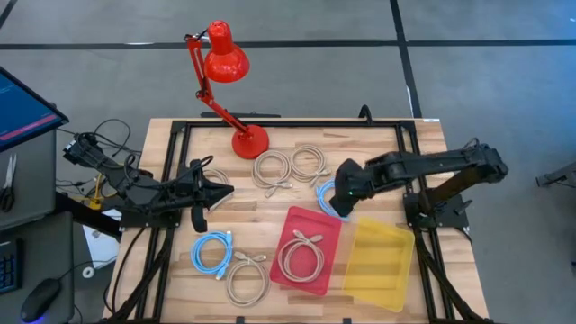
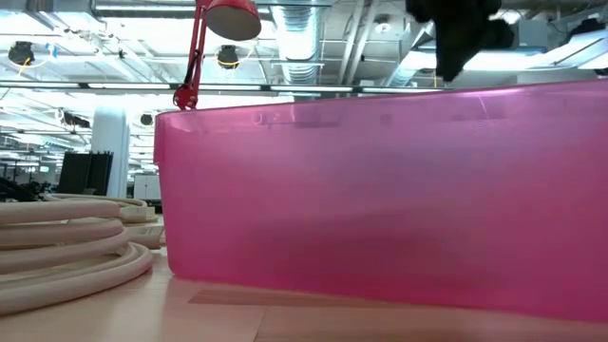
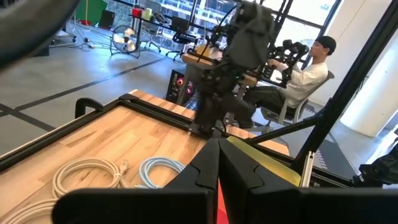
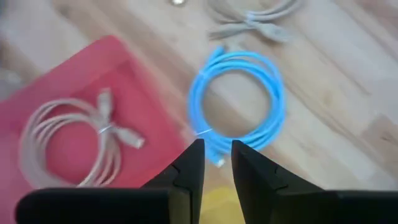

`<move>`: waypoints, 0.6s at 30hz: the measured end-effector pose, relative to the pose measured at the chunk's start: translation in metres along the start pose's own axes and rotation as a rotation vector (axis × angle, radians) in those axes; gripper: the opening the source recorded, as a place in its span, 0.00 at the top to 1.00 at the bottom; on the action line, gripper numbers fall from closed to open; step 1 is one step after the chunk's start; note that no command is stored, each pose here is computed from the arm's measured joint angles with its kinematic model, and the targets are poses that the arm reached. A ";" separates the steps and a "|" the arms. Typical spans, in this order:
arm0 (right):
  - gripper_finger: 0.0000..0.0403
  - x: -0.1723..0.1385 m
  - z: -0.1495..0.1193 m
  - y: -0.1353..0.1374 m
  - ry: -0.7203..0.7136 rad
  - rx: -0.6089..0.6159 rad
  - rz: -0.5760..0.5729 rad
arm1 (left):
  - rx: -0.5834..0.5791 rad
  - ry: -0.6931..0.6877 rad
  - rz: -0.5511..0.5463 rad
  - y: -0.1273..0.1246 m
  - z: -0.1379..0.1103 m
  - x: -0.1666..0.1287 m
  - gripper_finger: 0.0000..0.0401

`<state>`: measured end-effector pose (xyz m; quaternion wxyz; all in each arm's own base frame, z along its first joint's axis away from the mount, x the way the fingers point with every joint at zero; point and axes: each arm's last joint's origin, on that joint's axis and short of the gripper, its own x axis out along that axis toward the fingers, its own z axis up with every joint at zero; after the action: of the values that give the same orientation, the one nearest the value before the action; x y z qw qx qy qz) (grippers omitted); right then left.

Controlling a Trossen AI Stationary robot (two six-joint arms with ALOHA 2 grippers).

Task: Sort HDMI cables
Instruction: Put the blue HDMI cable into the yellow bin

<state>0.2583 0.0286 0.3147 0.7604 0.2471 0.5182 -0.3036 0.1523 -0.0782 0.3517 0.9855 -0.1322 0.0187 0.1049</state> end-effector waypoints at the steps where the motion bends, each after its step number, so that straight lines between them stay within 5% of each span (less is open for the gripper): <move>1: 0.82 0.002 0.002 -0.003 0.011 -0.001 -0.019 | 0.000 0.000 0.000 0.000 0.000 0.000 0.98; 18: 0.82 0.052 0.008 -0.043 0.120 -0.025 -0.216 | 0.000 -0.001 0.003 0.000 0.000 0.000 0.98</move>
<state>0.2473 -0.0175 0.2662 0.6939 0.1979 0.5902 -0.3619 0.1523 -0.0781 0.3517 0.9854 -0.1319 0.0185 0.1062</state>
